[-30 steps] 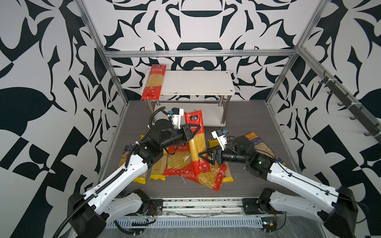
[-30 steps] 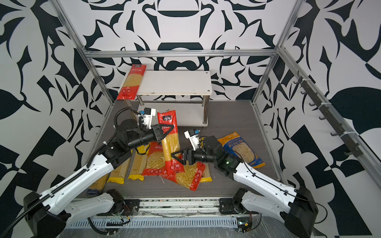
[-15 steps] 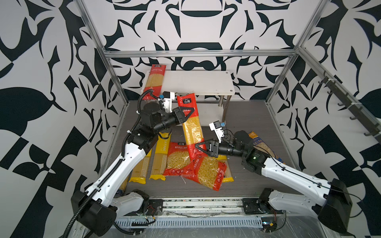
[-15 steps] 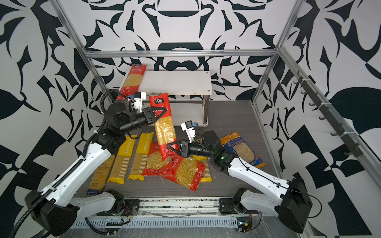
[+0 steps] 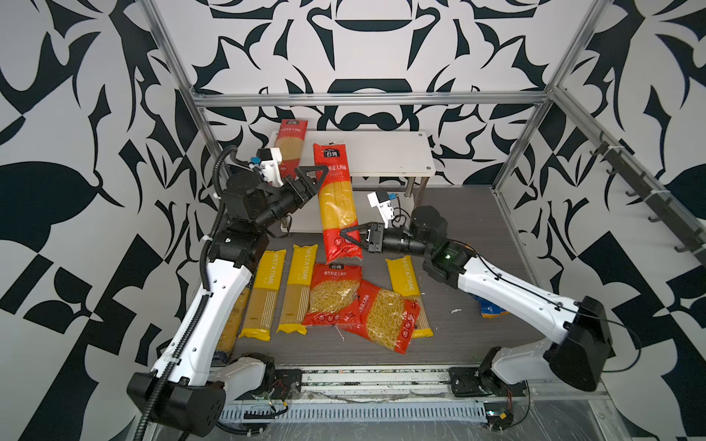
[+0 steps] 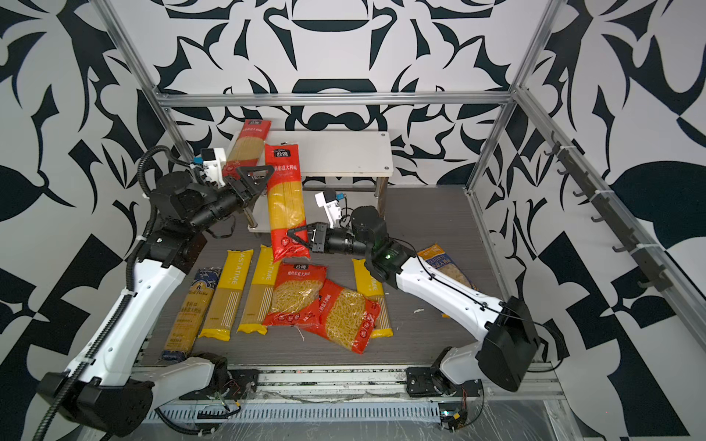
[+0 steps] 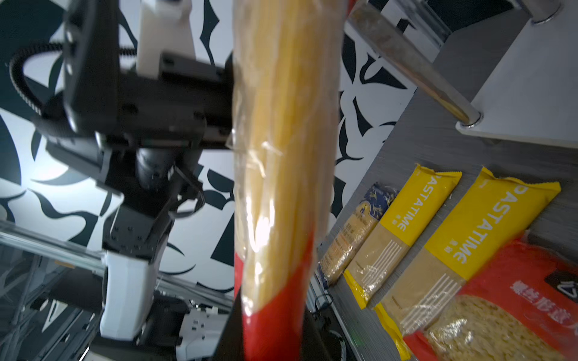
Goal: Arrange pasta packages on shelves
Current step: Pick up the pasta bag from the middle-right of the table, then place the pasta bag on the shelf.
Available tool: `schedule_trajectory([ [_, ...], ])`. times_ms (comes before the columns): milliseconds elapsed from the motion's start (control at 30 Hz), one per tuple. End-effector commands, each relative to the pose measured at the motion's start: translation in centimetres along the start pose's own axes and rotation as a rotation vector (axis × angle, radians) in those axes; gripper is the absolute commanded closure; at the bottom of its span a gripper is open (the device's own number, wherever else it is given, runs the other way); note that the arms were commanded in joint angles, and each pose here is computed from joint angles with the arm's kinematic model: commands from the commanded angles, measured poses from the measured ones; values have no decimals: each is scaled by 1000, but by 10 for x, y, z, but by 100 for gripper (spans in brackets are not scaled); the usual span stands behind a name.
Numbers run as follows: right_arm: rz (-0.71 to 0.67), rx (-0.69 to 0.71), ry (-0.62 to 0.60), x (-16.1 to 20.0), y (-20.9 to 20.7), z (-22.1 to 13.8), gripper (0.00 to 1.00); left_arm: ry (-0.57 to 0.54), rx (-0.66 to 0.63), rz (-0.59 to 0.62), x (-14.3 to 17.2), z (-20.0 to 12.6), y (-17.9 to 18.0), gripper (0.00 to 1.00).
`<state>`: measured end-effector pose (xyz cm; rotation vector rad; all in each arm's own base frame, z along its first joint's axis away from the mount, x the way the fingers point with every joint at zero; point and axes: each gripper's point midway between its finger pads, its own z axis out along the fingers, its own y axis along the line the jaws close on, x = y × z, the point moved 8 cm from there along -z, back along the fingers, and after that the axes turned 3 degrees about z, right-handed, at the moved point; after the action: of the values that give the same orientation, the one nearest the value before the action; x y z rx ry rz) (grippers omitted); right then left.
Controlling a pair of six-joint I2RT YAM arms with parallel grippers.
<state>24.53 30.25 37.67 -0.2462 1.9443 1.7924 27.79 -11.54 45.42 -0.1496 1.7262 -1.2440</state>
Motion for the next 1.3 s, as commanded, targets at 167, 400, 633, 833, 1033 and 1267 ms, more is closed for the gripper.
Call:
schedule_trajectory([
  [167, -7, -155, -228, -90, 65, 18, 97, -135, -180, 66, -3, -56, -7, 19],
  [400, 73, -107, -250, -124, 51, 53, 94, -137, -167, 59, 6, -62, -3, 18],
  [633, 94, -92, -209, -138, 47, 72, 59, -90, -141, -22, 18, -47, 17, 18],
  [833, 109, 0, -183, -126, 34, 63, 47, -85, -154, -24, 21, -41, 26, 19],
  [1033, 137, 65, -162, -106, 19, 54, 46, -98, -188, 16, 21, -43, 30, 19],
  [1267, 107, 129, -117, -89, 19, 69, 45, -113, -214, 45, 18, -45, 31, 19],
])
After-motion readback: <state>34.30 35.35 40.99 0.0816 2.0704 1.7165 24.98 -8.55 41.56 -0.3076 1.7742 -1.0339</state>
